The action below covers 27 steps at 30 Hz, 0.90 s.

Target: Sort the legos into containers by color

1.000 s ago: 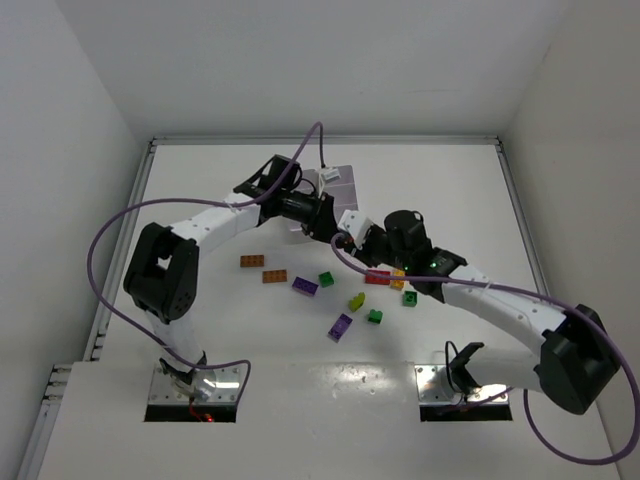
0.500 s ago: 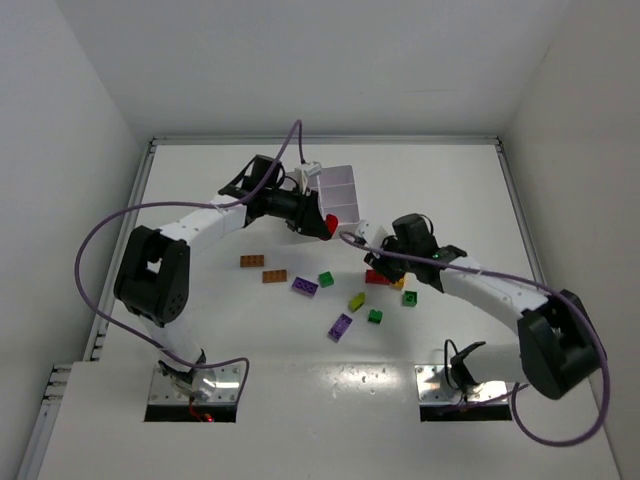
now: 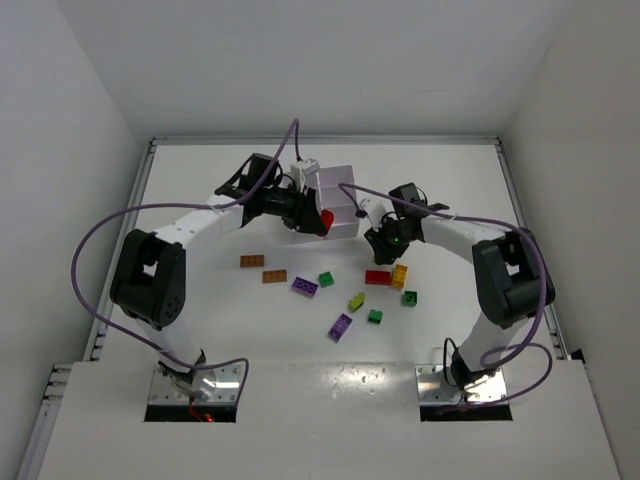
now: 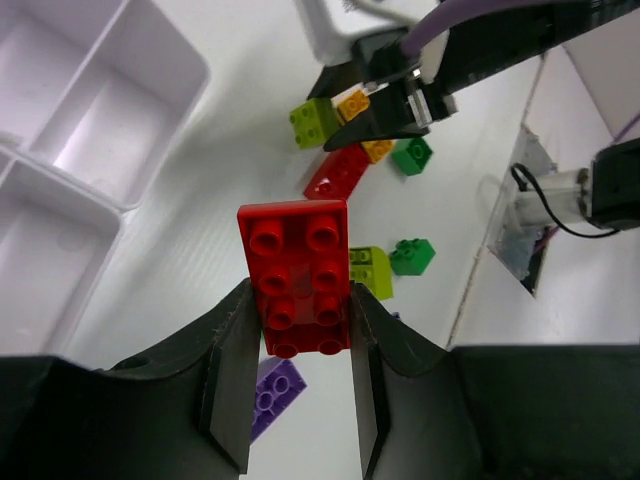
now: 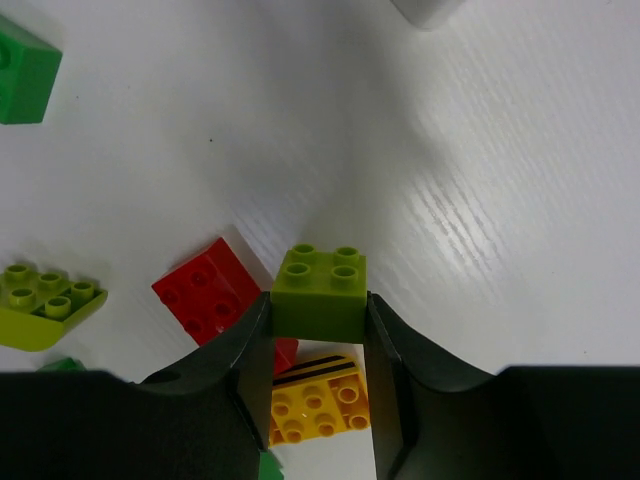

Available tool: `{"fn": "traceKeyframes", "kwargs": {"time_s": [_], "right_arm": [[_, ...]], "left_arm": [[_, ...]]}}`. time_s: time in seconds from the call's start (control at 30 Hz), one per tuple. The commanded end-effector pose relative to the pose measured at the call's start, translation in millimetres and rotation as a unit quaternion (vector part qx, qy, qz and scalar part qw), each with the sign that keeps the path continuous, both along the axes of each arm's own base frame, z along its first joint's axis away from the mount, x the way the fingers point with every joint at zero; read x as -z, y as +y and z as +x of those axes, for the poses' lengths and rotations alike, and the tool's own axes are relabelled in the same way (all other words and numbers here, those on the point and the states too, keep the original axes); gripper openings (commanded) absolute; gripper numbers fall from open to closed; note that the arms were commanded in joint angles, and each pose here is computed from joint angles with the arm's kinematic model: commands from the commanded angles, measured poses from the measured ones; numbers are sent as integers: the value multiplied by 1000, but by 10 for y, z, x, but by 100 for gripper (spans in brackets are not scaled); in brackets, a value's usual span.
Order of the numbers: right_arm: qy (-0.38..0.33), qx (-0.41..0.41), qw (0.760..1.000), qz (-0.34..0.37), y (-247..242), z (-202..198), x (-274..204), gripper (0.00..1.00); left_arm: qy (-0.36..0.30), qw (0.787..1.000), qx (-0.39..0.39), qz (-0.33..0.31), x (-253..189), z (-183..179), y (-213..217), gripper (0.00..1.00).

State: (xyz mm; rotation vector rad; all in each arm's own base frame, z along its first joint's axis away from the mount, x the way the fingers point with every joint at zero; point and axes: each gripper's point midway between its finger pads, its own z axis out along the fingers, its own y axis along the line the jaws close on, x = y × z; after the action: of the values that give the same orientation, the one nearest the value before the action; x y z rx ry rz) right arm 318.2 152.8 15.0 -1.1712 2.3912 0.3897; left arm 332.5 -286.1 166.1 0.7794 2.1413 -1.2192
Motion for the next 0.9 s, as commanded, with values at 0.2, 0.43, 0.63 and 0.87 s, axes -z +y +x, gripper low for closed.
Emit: {"fn": "traceKeyframes", "kwargs": {"time_s": [0.2, 0.43, 0.63, 0.87], "right_arm": [[-52, 16, 997, 61, 88, 322, -444, 0], [-68, 45, 992, 93, 166, 413, -717, 0], [-81, 42, 991, 102, 196, 457, -809, 0], [-86, 42, 990, 103, 204, 482, -843, 0]], "left_arm": [[-154, 965, -172, 122, -335, 833, 479, 3], [-203, 931, -228, 202, -461, 1501, 669, 3], [-181, 930, -210, 239, -164, 1651, 698, 8], [-202, 913, -192, 298, 68, 1772, 828, 12]]}}
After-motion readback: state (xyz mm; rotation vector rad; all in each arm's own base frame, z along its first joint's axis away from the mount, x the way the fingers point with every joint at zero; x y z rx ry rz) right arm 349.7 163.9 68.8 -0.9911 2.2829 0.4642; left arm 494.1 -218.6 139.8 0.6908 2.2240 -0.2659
